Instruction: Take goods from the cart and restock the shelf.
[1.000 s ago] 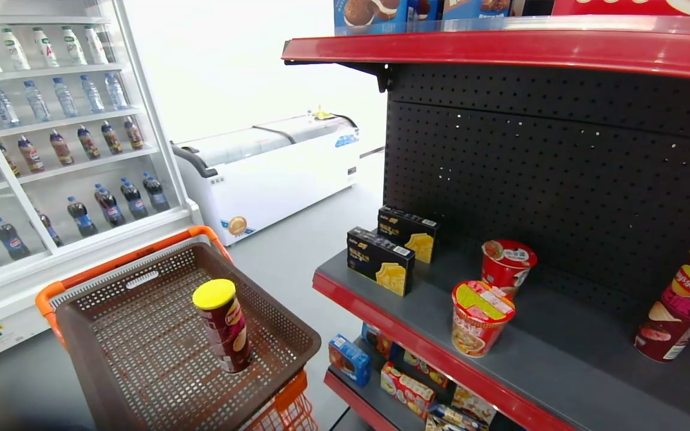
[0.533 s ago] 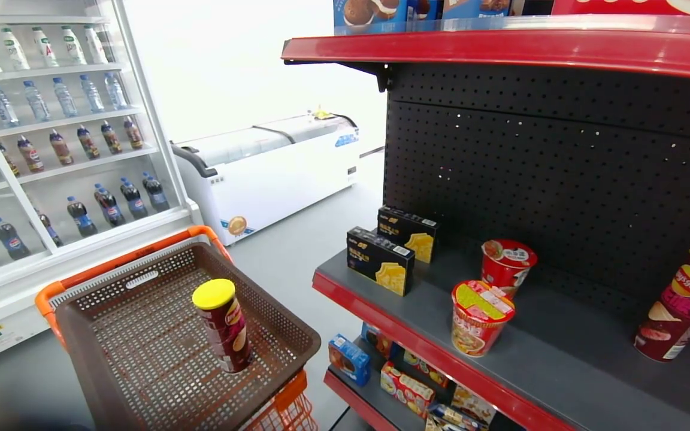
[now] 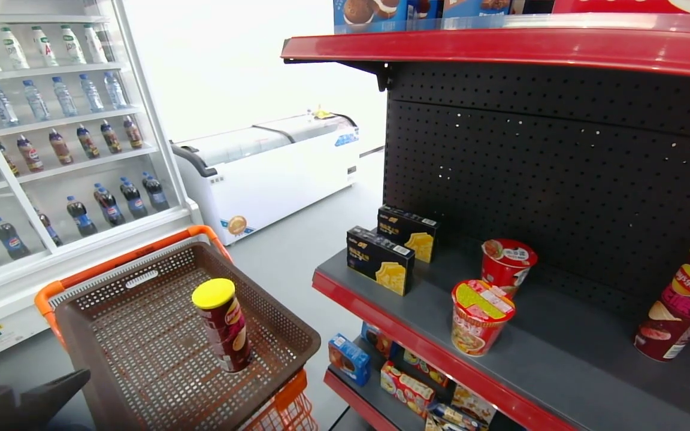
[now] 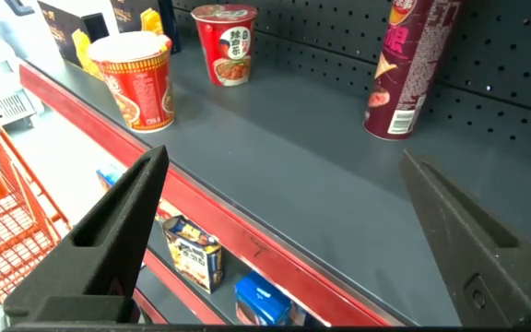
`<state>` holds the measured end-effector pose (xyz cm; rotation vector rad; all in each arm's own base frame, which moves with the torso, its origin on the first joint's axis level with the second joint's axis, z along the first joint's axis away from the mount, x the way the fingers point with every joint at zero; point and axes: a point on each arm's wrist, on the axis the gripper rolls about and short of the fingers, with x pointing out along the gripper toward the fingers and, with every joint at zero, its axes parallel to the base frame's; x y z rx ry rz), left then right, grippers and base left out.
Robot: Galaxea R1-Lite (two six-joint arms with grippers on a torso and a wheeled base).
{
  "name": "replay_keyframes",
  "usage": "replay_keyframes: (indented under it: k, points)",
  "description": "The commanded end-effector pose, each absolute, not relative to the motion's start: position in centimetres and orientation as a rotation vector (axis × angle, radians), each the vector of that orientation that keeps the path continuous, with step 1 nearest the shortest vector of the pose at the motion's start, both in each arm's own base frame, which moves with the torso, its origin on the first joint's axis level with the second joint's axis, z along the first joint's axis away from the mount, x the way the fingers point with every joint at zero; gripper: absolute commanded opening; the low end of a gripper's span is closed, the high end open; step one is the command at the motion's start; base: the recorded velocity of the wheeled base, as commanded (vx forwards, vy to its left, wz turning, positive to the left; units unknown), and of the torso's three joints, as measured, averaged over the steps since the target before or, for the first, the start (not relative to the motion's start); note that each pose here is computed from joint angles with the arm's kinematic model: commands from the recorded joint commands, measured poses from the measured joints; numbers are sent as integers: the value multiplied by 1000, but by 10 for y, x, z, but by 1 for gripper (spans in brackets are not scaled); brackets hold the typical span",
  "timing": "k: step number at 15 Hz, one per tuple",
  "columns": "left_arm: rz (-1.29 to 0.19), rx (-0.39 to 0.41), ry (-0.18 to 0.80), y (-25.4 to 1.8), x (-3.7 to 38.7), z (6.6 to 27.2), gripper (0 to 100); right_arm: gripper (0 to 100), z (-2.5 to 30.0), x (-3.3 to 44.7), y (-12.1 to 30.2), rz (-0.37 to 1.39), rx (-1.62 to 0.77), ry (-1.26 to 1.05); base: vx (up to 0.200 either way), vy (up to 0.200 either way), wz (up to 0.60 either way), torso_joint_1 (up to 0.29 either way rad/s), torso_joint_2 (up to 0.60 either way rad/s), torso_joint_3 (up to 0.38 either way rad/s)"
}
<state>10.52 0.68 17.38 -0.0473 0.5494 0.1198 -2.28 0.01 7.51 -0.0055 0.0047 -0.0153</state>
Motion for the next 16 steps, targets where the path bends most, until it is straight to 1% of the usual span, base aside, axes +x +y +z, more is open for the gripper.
replay_keyframes:
  k: [1, 2, 5, 7, 8, 9, 12, 16]
  points:
    - [69, 3, 677, 8, 156, 150, 100, 100, 75, -23, 0, -15, -6, 5, 0, 0, 0, 0, 0, 0]
    - [0, 5, 692, 1, 172, 141, 100, 100, 75, -23, 0, -15, -6, 5, 0, 0, 0, 0, 0, 0]
    - [-91, -18, 723, -3, 206, 121, 100, 100, 75, -23, 0, -15, -6, 5, 0, 0, 0, 0, 0, 0]
    - [-89, -16, 697, -2, 226, 106, 100, 100, 75, -23, 0, -15, -6, 3, 0, 0, 0, 0, 0, 0]
    - [-89, -17, 691, -2, 231, 102, 100, 100, 75, -23, 0, -15, -6, 5, 0, 0, 0, 0, 0, 0]
    - [-86, -19, 703, -1, 238, 94, 100, 100, 75, -23, 0, -15, -6, 5, 0, 0, 0, 0, 0, 0]
    - [-87, -18, 732, -2, 241, 78, 100, 100, 75, -23, 0, -15, -6, 3, 0, 0, 0, 0, 0, 0]
    - [-86, -14, 678, -2, 257, 62, 100, 100, 75, -23, 0, -15, -6, 3, 0, 0, 0, 0, 0, 0]
